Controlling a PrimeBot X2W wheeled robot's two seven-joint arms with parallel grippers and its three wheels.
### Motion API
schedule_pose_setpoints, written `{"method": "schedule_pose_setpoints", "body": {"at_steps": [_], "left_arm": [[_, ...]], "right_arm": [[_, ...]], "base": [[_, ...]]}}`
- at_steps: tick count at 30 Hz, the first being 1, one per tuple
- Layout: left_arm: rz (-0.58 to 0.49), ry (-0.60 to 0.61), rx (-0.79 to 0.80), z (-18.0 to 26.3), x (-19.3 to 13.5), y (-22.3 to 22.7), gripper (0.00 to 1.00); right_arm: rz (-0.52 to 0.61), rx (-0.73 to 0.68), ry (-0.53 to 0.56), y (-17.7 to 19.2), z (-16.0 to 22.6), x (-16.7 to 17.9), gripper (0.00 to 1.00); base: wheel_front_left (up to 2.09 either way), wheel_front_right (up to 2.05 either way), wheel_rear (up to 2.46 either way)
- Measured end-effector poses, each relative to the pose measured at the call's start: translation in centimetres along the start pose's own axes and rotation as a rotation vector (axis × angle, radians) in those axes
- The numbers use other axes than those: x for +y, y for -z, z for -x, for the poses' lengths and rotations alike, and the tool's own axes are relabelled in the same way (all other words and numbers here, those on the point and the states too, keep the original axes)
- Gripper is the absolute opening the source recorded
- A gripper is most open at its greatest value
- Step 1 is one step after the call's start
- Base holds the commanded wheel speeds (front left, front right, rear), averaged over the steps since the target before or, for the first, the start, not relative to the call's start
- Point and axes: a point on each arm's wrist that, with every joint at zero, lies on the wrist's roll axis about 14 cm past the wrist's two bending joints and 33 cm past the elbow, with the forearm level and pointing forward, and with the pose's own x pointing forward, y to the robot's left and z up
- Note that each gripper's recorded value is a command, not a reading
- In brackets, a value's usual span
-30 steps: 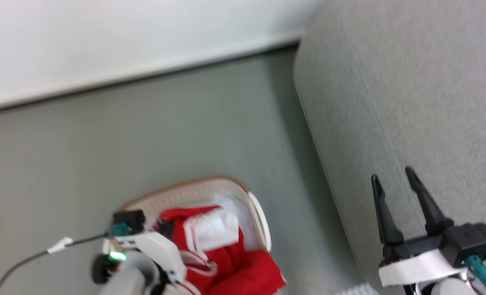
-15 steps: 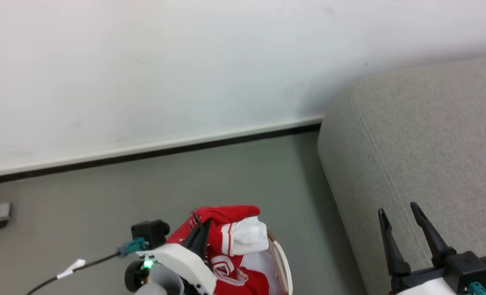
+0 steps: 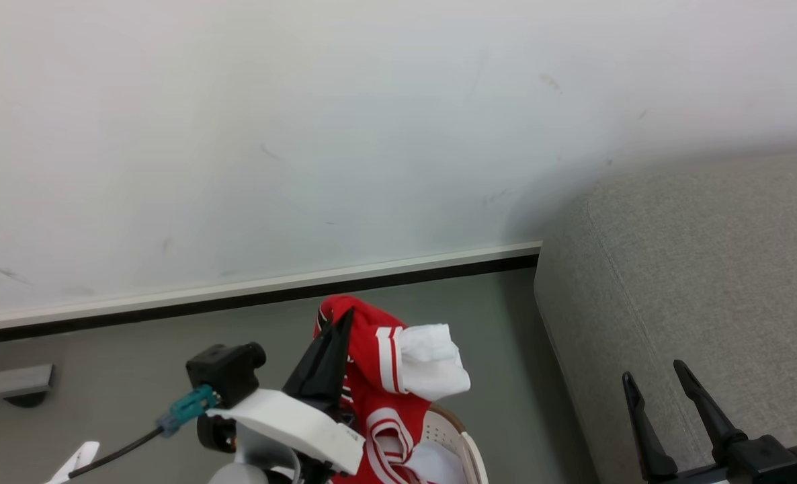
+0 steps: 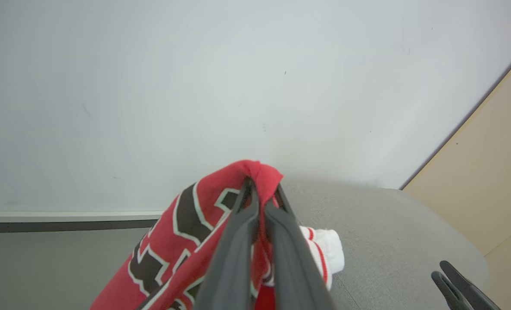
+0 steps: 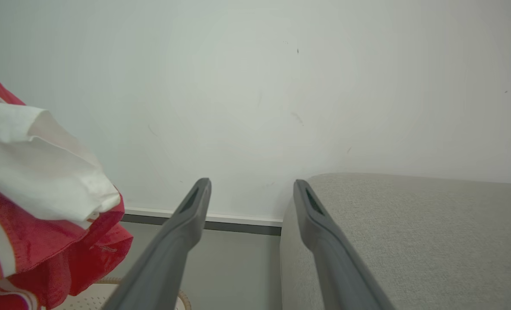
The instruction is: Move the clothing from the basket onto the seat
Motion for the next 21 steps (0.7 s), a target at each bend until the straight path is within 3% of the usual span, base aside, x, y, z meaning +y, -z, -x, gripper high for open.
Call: {"method": "schedule_pose_setpoints", "body": {"at_steps": [10, 21], "left_arm": [[-0.075, 0.111, -0.146, 1.4, -3.7, -4.9, 0.00], [-0.116, 0.134, -0.185, 2.3, -4.6, -6.1, 0.00]], "right_arm": [[0.033, -0.048, -0.053, -1.7, 0.3, 1.0, 1.00], [0.050, -0.117, -0.144, -4.1, -0.3, 2.9, 1.00]], "base": [[0.00, 0.00, 0.00], [0.00, 0.00, 0.00]]}}
